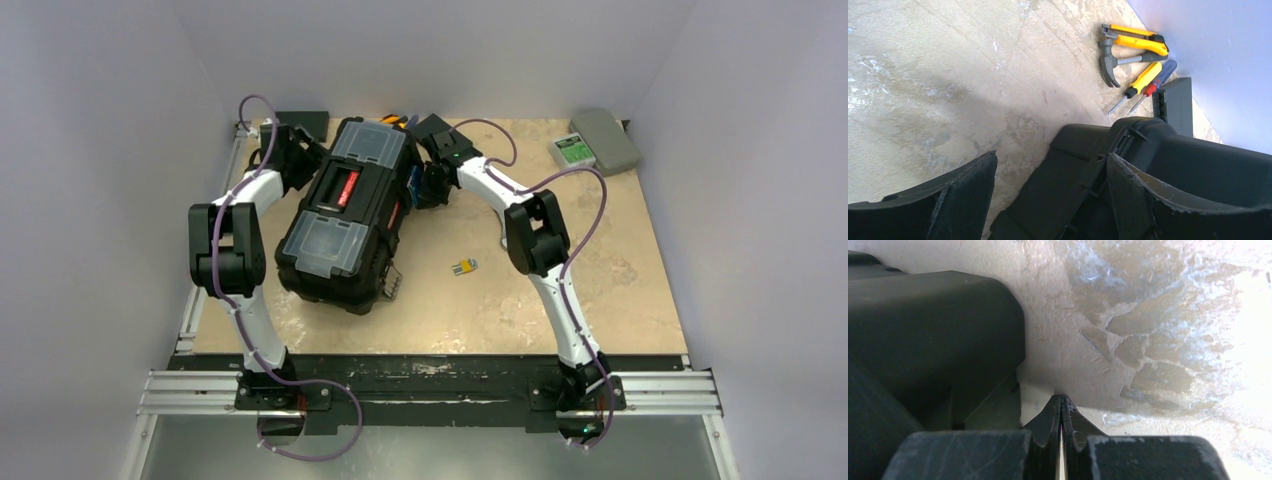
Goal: Pack the tool kit
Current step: Close the toolbox at the center of the board.
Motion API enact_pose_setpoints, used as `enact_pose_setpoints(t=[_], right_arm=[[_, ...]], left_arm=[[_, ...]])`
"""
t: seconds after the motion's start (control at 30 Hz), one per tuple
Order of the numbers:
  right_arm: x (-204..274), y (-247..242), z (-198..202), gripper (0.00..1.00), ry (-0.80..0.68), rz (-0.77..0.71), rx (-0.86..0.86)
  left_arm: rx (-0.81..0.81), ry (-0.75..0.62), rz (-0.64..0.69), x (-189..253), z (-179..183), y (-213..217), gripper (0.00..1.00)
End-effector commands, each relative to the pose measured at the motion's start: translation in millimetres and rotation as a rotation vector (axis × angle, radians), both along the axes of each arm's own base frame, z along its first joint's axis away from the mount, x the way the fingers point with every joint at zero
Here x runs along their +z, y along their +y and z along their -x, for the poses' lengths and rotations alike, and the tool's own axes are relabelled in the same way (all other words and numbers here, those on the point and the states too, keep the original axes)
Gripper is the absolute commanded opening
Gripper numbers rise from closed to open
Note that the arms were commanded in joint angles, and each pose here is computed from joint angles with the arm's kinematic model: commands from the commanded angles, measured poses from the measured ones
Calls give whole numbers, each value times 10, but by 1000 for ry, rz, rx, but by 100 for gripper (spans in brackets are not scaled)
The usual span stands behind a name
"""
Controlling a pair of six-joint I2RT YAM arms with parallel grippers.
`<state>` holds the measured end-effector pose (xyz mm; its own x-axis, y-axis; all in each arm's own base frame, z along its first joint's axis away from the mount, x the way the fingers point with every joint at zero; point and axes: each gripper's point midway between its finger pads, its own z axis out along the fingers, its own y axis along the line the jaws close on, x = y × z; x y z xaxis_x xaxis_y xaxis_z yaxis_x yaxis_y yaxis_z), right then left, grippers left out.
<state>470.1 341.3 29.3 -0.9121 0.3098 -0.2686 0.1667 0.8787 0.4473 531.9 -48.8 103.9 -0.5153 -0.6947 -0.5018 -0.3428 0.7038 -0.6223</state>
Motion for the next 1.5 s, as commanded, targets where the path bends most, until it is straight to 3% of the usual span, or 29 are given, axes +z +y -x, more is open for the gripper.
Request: enact_pose_setpoints(t=[0.0, 0.23, 0.43, 0.63, 0.87, 1.07, 1.23, 1.33, 1.47], right_arm=[[1648, 1814, 124, 0, -368, -654, 231], [1815, 1183, 78, 0, -445, -516, 118], [1945, 466, 83, 0, -463, -487, 38], [1847, 128, 274, 0, -419, -485, 108], [1802, -113, 613, 0, -446, -395, 184], [1802, -244, 981, 0, -477, -394, 276], [1708, -282, 1217, 0, -456, -429, 299], [1623, -296, 1319, 0, -442, -432, 305], [1567, -326, 1463, 0, -441, -419, 328]], left_arm=[[-640, 227, 188, -349, 1223, -2045, 78], [-547, 191, 137, -126, 934, -1561, 81], [-353, 102, 78, 484, 504, -622, 93], [-287, 32, 33, 1038, 373, -227, 100], [-215, 0, -77, 1440, 437, 7, 100], [-119, -88, -221, 2032, 791, 217, 100], [-128, -185, -302, 2357, 1313, -79, 100], [-191, -183, -291, 2307, 1745, -318, 100], [-200, -189, -317, 2224, 2319, -257, 100]])
